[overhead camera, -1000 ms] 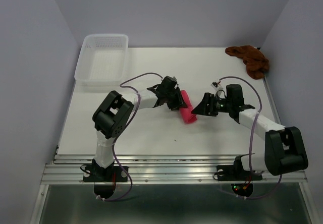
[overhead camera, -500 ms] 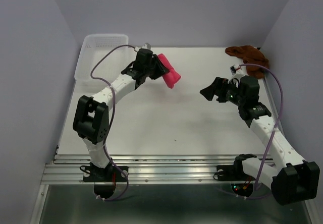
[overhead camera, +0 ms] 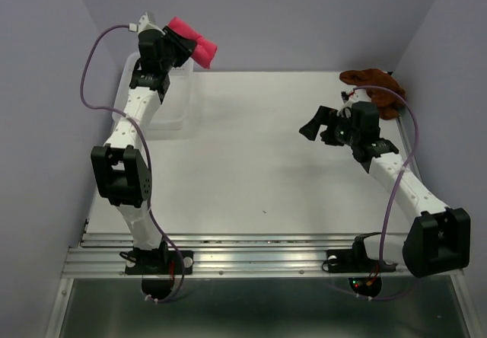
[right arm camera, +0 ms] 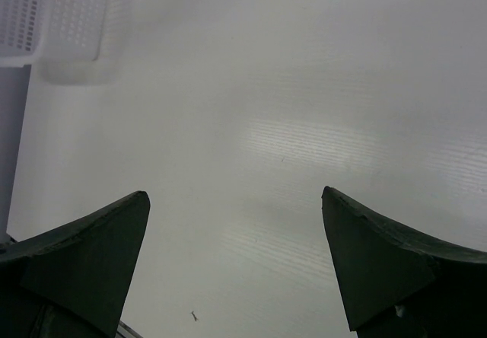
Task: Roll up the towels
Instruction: Place the rolled towel into the container
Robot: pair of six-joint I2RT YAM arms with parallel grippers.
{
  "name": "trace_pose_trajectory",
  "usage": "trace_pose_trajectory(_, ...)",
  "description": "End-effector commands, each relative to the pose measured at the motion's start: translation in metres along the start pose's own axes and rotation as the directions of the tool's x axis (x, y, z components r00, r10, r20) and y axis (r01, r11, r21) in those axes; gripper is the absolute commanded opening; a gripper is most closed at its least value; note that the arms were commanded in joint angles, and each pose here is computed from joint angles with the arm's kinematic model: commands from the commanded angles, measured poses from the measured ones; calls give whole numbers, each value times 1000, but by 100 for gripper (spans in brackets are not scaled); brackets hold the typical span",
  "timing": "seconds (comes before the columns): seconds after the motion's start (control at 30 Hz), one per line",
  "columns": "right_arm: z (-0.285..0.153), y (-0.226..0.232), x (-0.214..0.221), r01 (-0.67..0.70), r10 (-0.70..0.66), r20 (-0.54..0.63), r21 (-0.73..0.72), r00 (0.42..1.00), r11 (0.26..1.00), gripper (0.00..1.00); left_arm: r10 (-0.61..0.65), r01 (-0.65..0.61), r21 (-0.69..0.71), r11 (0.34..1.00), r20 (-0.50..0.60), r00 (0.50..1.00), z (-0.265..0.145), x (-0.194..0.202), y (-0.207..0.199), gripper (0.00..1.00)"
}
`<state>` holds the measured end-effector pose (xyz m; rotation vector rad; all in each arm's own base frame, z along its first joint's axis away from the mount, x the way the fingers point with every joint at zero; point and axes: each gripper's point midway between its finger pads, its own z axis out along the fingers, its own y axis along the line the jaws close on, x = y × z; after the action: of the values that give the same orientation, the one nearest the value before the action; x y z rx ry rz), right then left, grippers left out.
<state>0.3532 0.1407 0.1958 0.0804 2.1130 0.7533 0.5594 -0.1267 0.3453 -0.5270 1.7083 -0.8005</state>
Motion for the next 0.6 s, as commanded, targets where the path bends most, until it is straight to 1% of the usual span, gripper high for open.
trace_pose_trajectory(0.0, -2, 10, -32, 52, -52, 81, -3, 995, 999, 100, 12, -19, 84, 996, 82, 997, 12, -41, 0, 0)
trace_pose_trajectory(0.07, 1, 6, -33, 52, -53, 77, 13, 996, 999, 100, 25, -35, 81, 996, 123, 992, 20, -56, 12, 0)
trace_pose_trajectory(0.13, 4, 5, -35, 52, -53, 77, 18, 996, 999, 100, 27, -39, 78, 996, 142, 989, 26, -66, 20, 0)
trace_pose_trajectory(0.17, 5, 4, -35, 51, -52, 72, 20, 996, 999, 100, 33, -48, 93, 995, 154, 988, 36, -71, 24, 0)
trace_pose_trajectory(0.2, 9, 3, -35, 49, -50, 63, 24, 997, 999, 100, 39, -53, 98, 994, 147, 988, 45, -75, 43, 0)
trace_pose_trajectory(0.23, 11, 1, -34, 46, -47, 56, 29, 997, 999, 100, 39, -57, 109, 992, 160, 986, 48, -85, 43, 0)
trace_pose_trajectory(0.3, 17, -4, -28, 37, -38, 22, 42, 999, 998, 100, 17, -36, 135, 990, 139, 990, 54, -91, 56, 0)
trace_pose_trajectory(0.4, 21, -7, -26, 35, -35, 4, 49, 999, 998, 100, 9, -25, 128, 992, 126, 992, 69, -95, 78, 0)
trace_pose_trajectory(0.57, 30, -9, -26, 28, -27, -15, 47, 1000, 998, 100, -7, -9, 108, 994, 141, 990, 83, -97, 107, 0)
